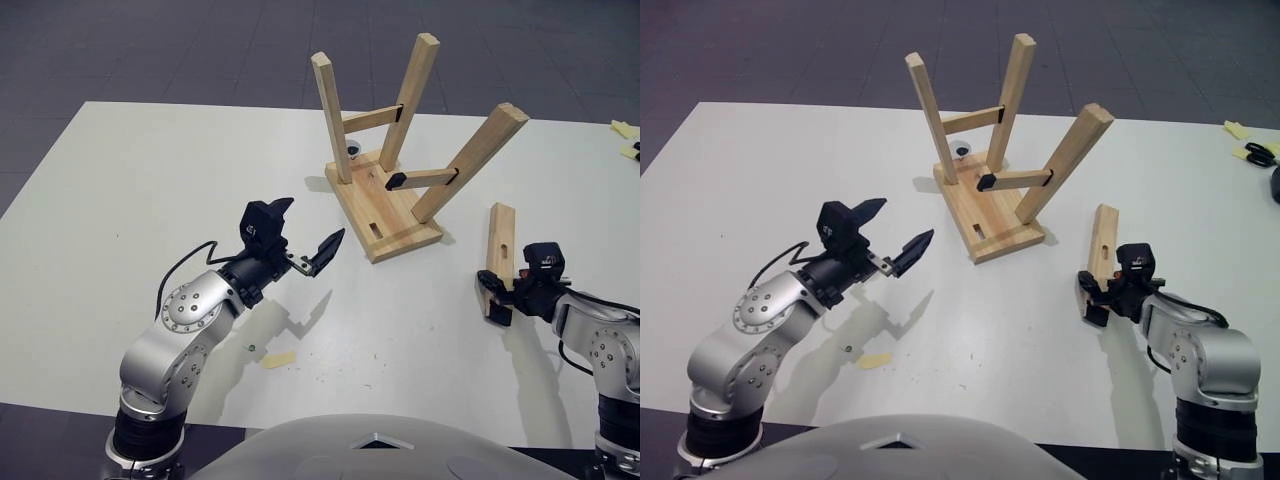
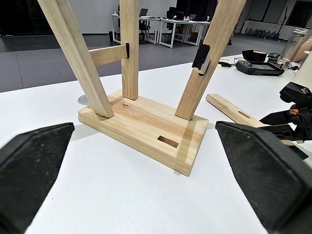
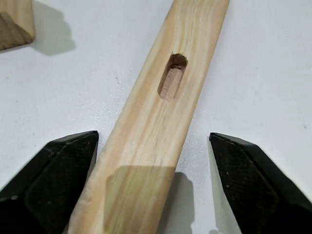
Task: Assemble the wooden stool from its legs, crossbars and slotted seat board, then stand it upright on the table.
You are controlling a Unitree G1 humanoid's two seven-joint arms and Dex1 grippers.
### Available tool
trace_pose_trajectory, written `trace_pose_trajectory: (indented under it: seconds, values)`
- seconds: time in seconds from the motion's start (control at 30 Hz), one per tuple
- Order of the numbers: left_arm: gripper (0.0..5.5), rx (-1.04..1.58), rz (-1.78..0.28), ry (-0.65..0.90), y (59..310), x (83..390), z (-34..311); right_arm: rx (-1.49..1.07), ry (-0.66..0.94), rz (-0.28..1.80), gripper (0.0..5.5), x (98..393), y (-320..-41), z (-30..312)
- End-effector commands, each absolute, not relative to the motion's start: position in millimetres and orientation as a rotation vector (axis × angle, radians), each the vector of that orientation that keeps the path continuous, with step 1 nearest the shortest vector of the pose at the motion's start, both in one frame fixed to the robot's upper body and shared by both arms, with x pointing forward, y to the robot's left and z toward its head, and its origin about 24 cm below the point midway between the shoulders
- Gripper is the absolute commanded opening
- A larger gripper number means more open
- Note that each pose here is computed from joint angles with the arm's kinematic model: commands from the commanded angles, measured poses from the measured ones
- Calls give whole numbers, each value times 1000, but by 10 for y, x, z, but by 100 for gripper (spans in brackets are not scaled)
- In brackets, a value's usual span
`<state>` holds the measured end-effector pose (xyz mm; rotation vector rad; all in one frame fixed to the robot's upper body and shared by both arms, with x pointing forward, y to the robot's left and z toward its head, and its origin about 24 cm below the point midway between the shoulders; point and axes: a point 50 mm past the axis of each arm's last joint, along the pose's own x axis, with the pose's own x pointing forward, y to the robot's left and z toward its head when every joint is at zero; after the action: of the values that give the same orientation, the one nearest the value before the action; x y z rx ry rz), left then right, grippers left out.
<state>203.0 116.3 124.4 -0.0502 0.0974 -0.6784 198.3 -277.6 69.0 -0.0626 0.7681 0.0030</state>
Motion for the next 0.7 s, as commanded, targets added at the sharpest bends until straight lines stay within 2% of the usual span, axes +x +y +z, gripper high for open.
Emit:
trace_pose_trajectory:
  seconds: [0.03, 0.3, 0.4, 0.47, 0.53, 0.6, 0.7]
  values:
    - [540, -45, -666, 96, 1142, 1996, 1239, -95, 792, -8, 348, 2011, -2845, 648]
    - [540, -46, -644, 104, 1148, 1964, 1214, -93, 753, -6, 214, 2120, -2838, 730]
    - [540, -46, -644, 103, 1153, 1972, 1216, -89, 725, -10, 211, 2187, -2813, 756]
    - [540, -59, -647, 81, 1161, 2007, 1263, -84, 646, -13, 211, 2331, -2752, 823]
    - [540, -87, -649, 42, 1193, 2070, 1361, -81, 498, -54, 211, 2561, -2717, 1006]
    - [540, -221, -642, -32, 1269, 2160, 1536, -94, 277, -133, 211, 2837, -2742, 1337]
    - [540, -504, -686, -198, 1401, 2271, 1930, -184, -152, -199, 211, 3063, -2748, 2044]
